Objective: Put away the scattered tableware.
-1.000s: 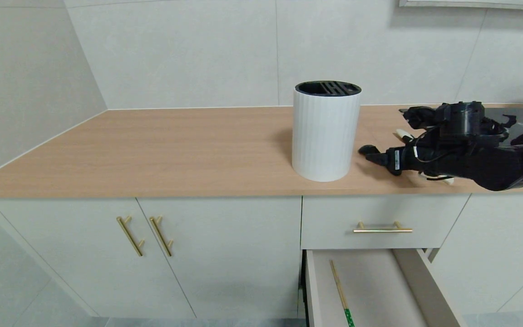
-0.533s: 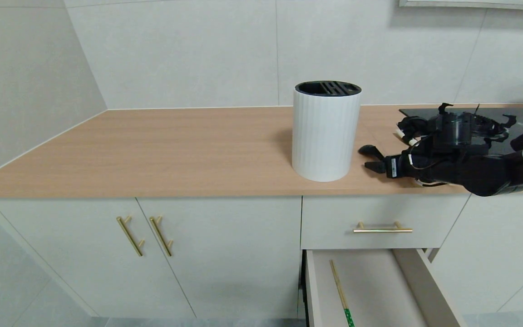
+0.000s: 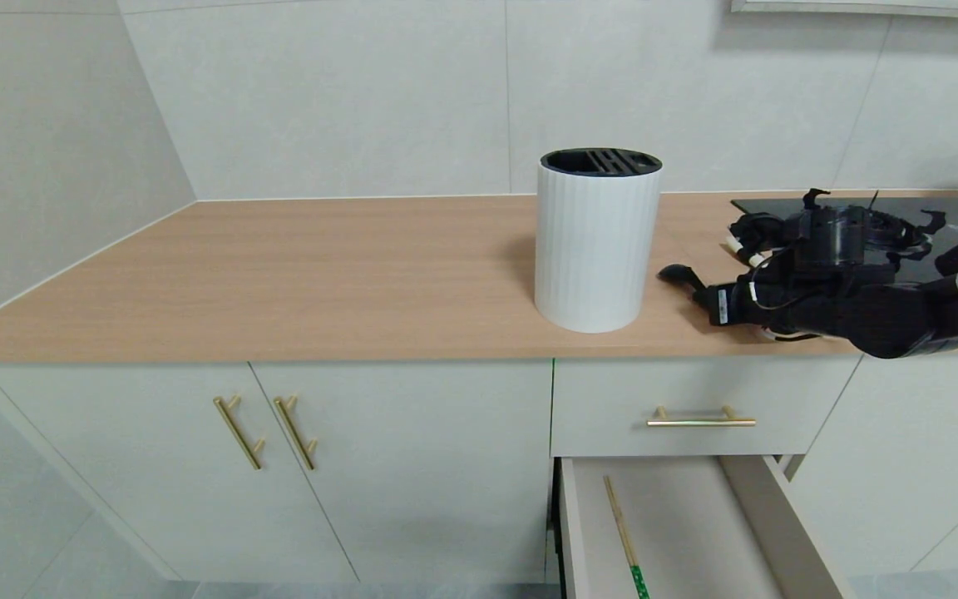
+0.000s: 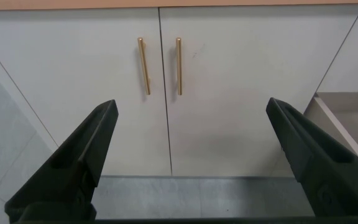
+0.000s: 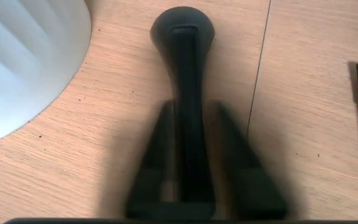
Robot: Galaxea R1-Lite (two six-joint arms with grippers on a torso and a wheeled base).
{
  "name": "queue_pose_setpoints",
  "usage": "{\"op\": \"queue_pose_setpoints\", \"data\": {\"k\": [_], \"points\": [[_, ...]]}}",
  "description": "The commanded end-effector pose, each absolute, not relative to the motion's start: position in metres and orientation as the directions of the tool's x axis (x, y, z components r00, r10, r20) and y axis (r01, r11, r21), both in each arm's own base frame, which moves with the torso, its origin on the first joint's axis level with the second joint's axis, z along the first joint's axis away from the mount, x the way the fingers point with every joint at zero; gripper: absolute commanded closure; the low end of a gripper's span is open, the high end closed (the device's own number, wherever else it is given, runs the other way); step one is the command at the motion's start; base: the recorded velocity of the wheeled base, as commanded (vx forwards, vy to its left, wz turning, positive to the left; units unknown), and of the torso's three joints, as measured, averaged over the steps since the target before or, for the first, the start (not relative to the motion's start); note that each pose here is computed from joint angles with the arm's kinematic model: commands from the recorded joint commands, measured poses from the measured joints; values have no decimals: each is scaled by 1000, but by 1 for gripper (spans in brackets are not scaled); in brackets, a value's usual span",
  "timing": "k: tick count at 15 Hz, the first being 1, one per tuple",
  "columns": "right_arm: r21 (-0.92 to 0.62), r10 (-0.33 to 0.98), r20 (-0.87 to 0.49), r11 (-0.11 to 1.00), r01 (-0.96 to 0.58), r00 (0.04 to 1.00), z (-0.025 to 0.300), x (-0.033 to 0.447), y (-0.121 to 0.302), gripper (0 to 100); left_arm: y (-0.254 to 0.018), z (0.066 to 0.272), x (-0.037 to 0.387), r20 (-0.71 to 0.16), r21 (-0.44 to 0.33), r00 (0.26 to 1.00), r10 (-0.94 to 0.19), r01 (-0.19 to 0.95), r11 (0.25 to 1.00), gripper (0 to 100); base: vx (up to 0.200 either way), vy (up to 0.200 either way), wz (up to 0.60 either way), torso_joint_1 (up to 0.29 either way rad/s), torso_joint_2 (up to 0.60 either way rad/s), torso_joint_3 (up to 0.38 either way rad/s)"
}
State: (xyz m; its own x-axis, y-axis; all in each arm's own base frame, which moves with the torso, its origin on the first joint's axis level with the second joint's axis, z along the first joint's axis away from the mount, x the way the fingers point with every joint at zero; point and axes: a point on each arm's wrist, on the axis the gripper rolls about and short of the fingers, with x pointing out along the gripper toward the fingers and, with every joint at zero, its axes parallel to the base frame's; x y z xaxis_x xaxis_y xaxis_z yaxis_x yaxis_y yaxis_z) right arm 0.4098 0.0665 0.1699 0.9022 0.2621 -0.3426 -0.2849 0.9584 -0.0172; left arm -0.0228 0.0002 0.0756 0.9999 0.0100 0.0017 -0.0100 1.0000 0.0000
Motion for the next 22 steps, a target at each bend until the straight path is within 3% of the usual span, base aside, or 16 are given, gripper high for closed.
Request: {"op": "queue_pose_setpoints", "data": {"k": [1, 6, 11, 18, 22], "points": [[-16, 265, -333, 958, -287, 905, 174, 408, 67, 100, 0, 76, -23, 2, 2, 1000, 11, -11, 1000, 0, 0, 0, 0, 0, 0, 0], [90, 306, -334, 952, -292, 892, 214, 376, 75, 100, 0, 76, -23, 2, 2, 1000, 11, -11, 1000, 0, 0, 0, 0, 0, 0, 0], [197, 339, -489, 941, -277, 804, 257, 293, 79, 100, 0, 76, -23, 2, 2, 1000, 9, -9, 1000, 0, 0, 0, 0, 0, 0, 0], [161, 349, -586, 935, -317, 731, 226, 202, 67, 100, 0, 76, -23, 2, 0, 1000, 11, -11, 1000, 0, 0, 0, 0, 0, 0, 0], [118, 299, -637, 948, -294, 710, 207, 194, 63, 100, 0, 76, -23, 2, 0, 1000, 11, -11, 1000, 0, 0, 0, 0, 0, 0, 0]]}}
